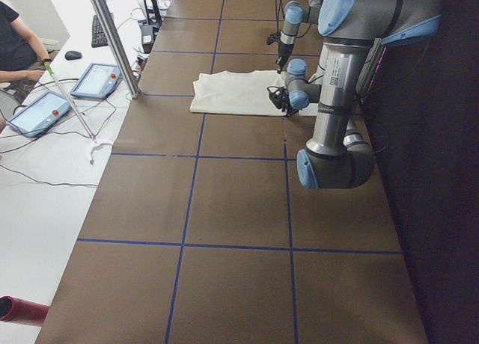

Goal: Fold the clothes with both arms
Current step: 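Grasp the near edge with both grippers and lift it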

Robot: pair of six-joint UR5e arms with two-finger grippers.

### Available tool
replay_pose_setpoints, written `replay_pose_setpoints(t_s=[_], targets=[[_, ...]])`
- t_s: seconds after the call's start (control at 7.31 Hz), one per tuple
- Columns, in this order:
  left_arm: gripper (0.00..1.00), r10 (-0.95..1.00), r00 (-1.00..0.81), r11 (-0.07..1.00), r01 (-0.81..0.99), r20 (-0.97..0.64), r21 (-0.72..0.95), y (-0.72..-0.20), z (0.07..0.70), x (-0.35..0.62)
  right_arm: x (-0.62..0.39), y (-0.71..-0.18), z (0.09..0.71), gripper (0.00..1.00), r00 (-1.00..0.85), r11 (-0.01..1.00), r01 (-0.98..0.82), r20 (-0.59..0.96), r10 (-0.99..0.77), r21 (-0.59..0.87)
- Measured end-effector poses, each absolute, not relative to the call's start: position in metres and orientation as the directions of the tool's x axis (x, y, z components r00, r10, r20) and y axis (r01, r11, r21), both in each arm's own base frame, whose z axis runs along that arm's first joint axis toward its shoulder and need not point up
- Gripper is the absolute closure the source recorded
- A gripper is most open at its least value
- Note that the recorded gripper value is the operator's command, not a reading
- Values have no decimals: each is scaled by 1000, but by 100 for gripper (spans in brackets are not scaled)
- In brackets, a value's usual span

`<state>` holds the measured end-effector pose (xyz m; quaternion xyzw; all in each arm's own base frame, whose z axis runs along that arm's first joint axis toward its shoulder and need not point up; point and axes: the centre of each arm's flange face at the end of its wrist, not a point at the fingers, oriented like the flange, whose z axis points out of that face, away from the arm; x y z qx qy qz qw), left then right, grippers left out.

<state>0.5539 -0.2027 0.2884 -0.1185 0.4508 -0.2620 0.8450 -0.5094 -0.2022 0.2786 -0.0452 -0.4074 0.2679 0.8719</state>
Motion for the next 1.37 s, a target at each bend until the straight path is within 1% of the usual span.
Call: replay_pose_setpoints(t_s=[0.55,0.82,0.96,1.09,1.23,1.37], targets=[[100,-549,424,834,330,-721,-441,-205,270,536,-509,-201,278,100,524,853,-428,687,503,-298],[100,-549,411,835,322,-728,-447,-182,236,511,-507,-187,271,100,524,864,-401,698,488,-303],[100,-561,418,828,312,-715,-466,-163,218,498,-498,-175,265,100,521,873,-377,709,475,-308],[100,-570,410,821,304,-712,-483,-155,200,486,-483,-171,259,100,509,877,-364,721,470,-315],[100,-581,381,813,316,-719,-489,-167,187,473,-469,-179,250,100,483,871,-372,734,478,-322],[100,-581,341,808,351,-739,-473,-196,177,461,-458,-196,245,100,457,859,-397,742,490,-323]])
